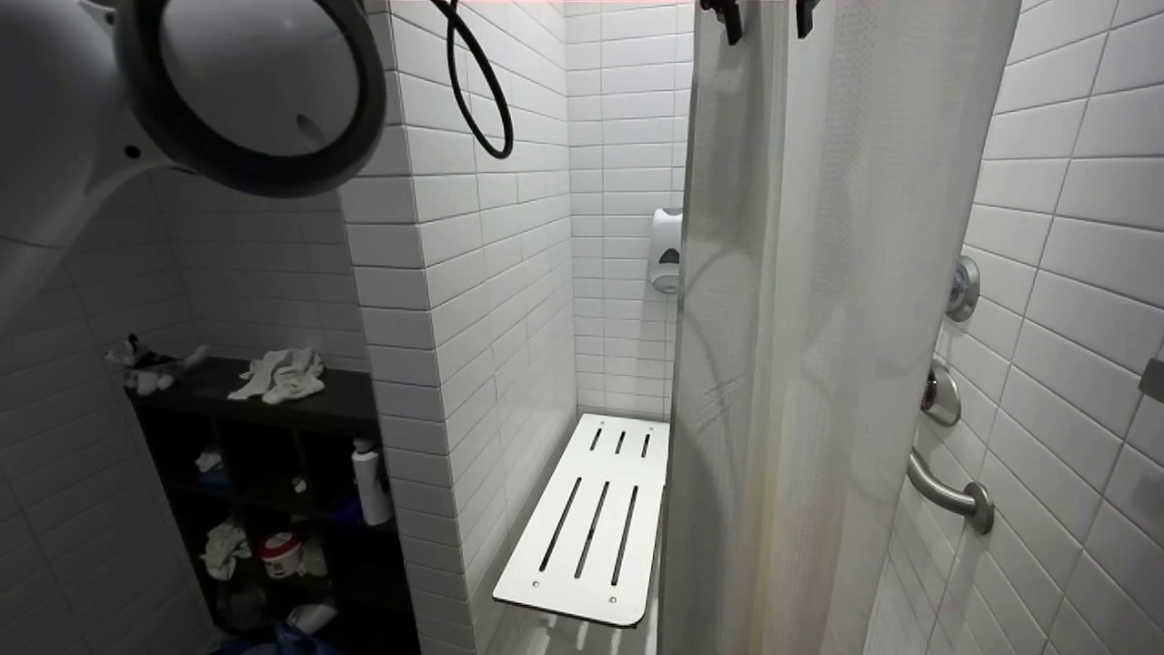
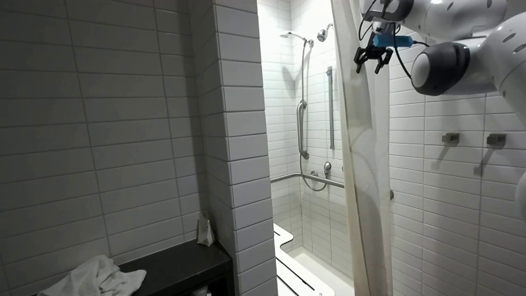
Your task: Open the curtain railing
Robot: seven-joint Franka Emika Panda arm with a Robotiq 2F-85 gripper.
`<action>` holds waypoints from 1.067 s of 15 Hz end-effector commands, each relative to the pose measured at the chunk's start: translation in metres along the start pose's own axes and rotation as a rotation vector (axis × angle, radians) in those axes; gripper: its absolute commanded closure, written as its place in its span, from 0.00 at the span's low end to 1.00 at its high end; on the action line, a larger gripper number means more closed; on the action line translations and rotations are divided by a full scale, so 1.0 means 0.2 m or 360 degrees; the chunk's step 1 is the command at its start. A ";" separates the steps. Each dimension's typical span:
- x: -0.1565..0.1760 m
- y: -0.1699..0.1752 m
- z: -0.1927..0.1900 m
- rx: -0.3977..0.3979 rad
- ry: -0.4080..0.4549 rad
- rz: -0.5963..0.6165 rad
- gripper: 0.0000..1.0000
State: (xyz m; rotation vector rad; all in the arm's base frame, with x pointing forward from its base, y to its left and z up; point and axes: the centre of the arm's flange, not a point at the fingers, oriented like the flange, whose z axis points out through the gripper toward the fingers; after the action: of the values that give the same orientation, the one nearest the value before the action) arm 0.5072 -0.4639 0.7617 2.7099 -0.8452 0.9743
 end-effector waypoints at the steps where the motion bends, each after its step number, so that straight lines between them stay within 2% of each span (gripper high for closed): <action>1: -0.01 -0.09 -0.25 -0.0058 0.0012 -0.0203 0.00; 5: -0.05 -0.15 -0.43 -0.0058 0.0006 -0.0307 0.00; 10: -0.17 -0.32 -0.53 0.0012 -0.0369 -0.0409 0.00; 13: -0.25 -0.44 -0.51 0.0040 -0.0573 -0.0507 0.00; 16: -0.27 -0.53 -0.43 -0.0005 -0.0731 -0.0540 0.00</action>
State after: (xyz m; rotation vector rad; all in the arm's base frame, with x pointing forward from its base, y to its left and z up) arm 0.4733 -0.3352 0.8057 2.9760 -0.4449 0.4364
